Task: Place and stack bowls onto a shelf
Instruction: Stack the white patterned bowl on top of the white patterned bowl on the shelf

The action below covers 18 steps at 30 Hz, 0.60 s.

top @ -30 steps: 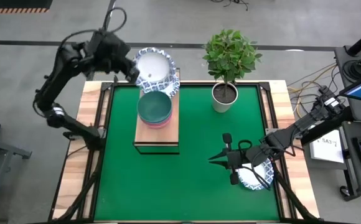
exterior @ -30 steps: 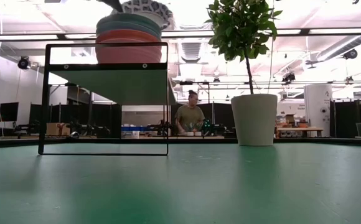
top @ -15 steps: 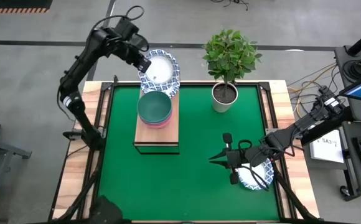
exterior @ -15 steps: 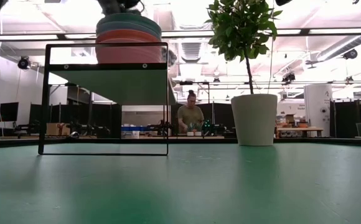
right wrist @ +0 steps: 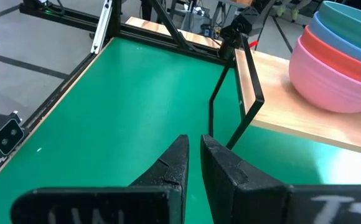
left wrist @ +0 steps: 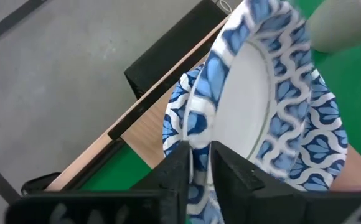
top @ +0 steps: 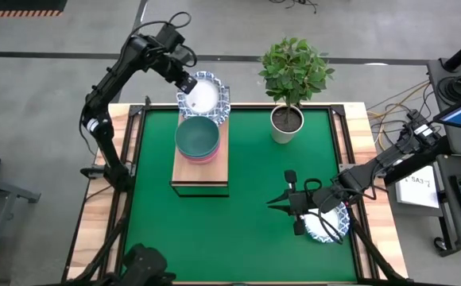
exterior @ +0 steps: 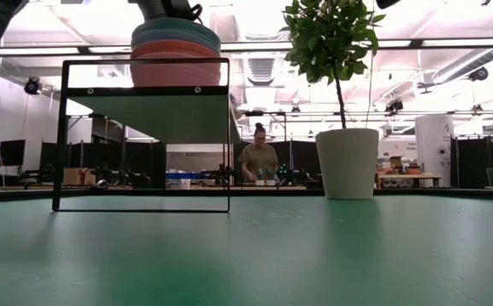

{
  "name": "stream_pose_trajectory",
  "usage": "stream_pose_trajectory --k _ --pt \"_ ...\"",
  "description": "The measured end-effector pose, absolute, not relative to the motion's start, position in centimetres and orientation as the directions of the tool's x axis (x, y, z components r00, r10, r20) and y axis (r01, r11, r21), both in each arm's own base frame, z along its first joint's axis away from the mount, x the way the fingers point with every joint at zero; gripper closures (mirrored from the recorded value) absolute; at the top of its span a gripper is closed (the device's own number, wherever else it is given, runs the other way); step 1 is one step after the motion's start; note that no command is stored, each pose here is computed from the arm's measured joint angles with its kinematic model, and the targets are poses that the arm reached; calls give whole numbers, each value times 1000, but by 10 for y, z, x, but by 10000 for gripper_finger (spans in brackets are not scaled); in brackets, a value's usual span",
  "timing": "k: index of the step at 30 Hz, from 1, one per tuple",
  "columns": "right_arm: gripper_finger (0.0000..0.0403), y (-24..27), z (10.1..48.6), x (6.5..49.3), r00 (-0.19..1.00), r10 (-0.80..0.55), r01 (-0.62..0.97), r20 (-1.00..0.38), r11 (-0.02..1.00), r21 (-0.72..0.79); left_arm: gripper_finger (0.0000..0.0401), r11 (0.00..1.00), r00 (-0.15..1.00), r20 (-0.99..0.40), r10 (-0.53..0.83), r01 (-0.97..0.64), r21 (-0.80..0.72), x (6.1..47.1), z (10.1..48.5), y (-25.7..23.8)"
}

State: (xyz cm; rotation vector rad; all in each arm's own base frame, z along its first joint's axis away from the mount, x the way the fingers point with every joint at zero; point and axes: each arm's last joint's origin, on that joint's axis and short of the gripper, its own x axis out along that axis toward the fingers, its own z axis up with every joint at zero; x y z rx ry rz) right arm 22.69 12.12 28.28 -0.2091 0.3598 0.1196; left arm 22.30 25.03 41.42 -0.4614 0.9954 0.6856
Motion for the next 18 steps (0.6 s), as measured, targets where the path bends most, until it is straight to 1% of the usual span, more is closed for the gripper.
stream_pose_trajectory --k 7,11,14,18 --pt "371 121 283 227 929 78 -153 -361 971 -183 300 719 372 -872 317 -695 -35 220 418 247" --pt "371 121 283 227 929 78 -152 -362 972 -181 276 743 378 -865 330 -669 -9 217 423 243" --pt "371 121 283 227 929 78 -151 -361 972 -180 268 768 385 -857 343 -640 20 213 428 239" --pt "371 121 283 227 929 77 -151 -361 972 -181 271 797 394 -849 352 -602 51 210 433 235"
